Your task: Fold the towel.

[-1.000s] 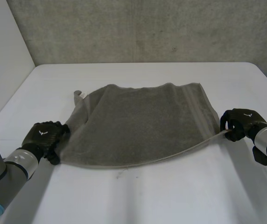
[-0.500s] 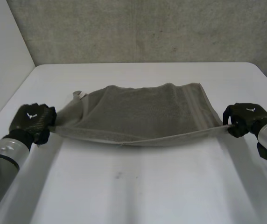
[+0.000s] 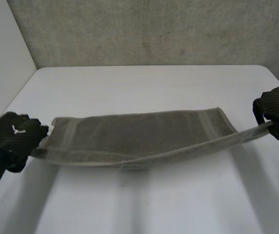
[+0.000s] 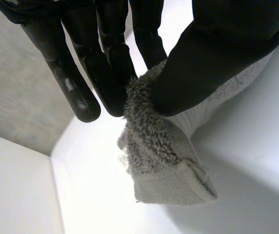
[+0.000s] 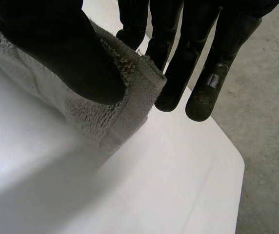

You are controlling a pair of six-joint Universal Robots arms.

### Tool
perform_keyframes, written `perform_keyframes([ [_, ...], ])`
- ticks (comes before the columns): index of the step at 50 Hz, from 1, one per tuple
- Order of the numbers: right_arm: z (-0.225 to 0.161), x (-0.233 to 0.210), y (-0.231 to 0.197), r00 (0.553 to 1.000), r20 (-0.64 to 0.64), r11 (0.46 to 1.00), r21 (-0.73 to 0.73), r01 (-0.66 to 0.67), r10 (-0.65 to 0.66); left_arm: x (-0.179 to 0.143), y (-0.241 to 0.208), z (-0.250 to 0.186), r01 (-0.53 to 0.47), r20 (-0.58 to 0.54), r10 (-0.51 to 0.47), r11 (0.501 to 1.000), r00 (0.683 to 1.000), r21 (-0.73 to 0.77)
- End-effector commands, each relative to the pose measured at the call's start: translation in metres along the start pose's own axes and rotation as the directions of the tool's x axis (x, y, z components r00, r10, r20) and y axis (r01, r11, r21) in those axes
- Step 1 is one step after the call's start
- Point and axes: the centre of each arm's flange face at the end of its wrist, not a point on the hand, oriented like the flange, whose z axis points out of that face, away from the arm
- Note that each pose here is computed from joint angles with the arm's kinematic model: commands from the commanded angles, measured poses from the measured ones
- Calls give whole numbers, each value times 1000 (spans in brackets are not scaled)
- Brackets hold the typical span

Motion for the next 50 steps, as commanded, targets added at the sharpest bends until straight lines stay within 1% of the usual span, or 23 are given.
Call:
perform_keyframes([
  [1,38,-7,18,998,66,999,-49,-20,24,13,22,42,25,-55,-28,999,998,-46],
  [2,39,-7,18,998,66,999,-49,-21,24,13,22,42,25,-55,-28,999,998,-46],
  [3,52,-10,20,997,76,999,-45,-18,22,14,25,55,22,-52,-24,999,998,-37],
  [6,64,-15,19,996,85,1000,-24,-14,16,12,29,84,17,-27,-17,1000,999,-7],
  [7,80,-19,16,997,81,1000,8,-17,17,11,31,97,17,-19,-17,1000,1000,4],
  [8,80,-19,16,997,81,1000,9,-17,17,11,31,97,17,-19,-17,1000,1000,4],
  [9,100,-20,17,998,60,999,17,-37,35,9,31,110,19,-9,-19,1000,1000,17],
  [10,101,-20,17,998,59,999,17,-37,36,8,33,122,23,-9,-23,1000,1000,19],
  [12,132,-21,26,998,21,998,13,-57,56,8,33,133,28,-13,-28,999,1000,24],
  [13,132,-21,26,998,20,998,13,-57,56,9,32,145,37,-17,-36,999,999,32],
  [15,155,-27,27,998,-1,998,43,-55,55,9,30,157,47,-17,-47,998,999,44],
  [16,155,-27,27,998,-1,998,43,-55,55,9,30,157,47,-17,-47,998,999,44],
  [18,175,-32,24,998,-39,994,98,-44,48,10,29,179,77,-19,-76,995,997,62],
  [21,185,-32,22,997,-68,991,128,-36,45,12,28,199,100,-17,-99,992,995,75],
  [23,203,-29,24,990,-136,986,163,-20,43,12,29,208,104,-9,-104,992,995,76],
  [26,218,-27,27,983,-181,983,184,-6,39,12,31,217,104,5,-105,992,995,72],
  [28,225,-27,28,981,-189,981,193,-1,38,8,35,235,104,47,-107,992,993,66],
  [34,243,-28,33,979,-202,979,203,3,39,4,36,247,114,75,-119,991,990,67],
  [37,247,-29,37,979,-201,981,195,3,37,5,36,249,143,70,-148,987,987,73],
  [39,248,-31,40,979,-200,983,186,1,37,6,35,248,188,65,-193,979,979,77],
  [43,246,-32,37,979,-201,981,192,1,38,6,29,246,217,63,-223,972,973,94],
  [46,240,-30,26,978,-203,977,214,-4,48,2,19,240,212,69,-220,971,973,115],
  [50,217,-17,2,973,-219,966,257,-17,75,-9,4,229,211,85,-224,966,971,147],
])
